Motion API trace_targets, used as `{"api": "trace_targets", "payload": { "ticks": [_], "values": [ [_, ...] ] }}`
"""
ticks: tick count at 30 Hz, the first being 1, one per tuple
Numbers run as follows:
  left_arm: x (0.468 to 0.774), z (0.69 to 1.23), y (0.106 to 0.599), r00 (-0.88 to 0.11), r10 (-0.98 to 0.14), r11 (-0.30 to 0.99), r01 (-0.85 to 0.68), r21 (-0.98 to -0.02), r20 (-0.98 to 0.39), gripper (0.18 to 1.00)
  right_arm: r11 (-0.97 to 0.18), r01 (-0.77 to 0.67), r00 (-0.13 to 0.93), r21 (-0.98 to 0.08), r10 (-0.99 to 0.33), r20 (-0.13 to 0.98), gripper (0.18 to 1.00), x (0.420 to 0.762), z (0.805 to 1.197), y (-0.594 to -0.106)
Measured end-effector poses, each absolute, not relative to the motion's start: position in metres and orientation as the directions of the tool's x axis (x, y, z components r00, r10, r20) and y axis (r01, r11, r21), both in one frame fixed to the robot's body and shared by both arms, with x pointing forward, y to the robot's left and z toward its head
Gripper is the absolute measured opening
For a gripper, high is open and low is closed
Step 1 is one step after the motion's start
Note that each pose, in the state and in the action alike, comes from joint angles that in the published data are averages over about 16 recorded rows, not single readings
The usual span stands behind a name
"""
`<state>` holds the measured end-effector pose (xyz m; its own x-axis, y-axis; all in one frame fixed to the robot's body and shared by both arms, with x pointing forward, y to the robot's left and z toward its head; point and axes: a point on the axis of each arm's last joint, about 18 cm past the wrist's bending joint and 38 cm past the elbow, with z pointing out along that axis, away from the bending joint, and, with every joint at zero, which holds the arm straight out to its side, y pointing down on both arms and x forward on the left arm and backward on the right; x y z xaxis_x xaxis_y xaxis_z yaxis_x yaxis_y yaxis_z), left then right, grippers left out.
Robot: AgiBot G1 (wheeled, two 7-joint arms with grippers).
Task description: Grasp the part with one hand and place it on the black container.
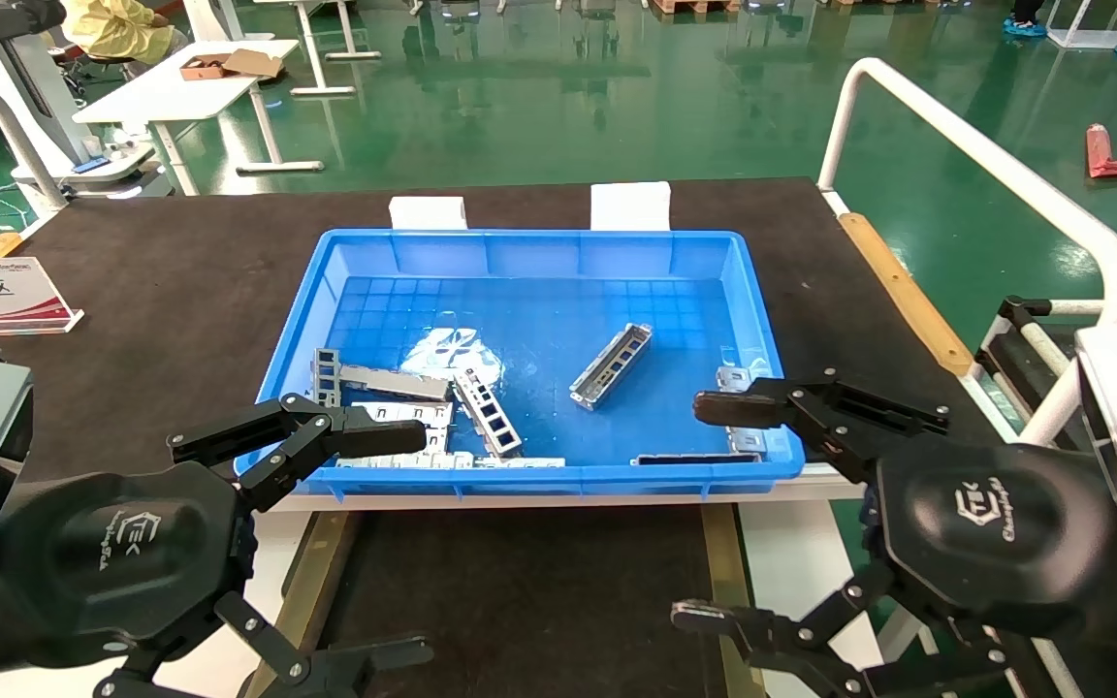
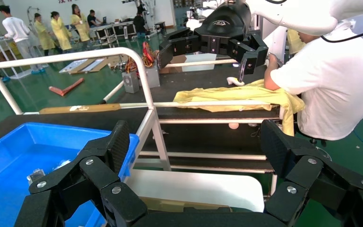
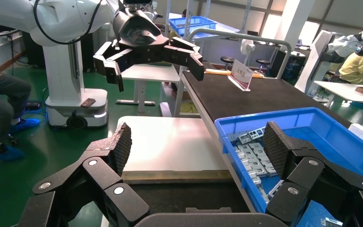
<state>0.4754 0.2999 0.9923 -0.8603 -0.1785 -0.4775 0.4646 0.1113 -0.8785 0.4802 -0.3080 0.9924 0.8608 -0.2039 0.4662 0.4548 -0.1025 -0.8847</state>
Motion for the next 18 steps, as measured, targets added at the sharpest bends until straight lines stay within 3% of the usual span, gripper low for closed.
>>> {"api": "trace_targets", "payload": {
  "ticks": [18],
  "values": [
    [0.4754, 0.9923, 0.2999, -0.860, -0.178, 0.111, 0.465, -0.879, -0.478, 1.001, -0.102, 0.455, 0.861, -0.885, -0.204, 0.466, 1.001, 0.4802, 0.9924, -0.3080]
  ]
}}
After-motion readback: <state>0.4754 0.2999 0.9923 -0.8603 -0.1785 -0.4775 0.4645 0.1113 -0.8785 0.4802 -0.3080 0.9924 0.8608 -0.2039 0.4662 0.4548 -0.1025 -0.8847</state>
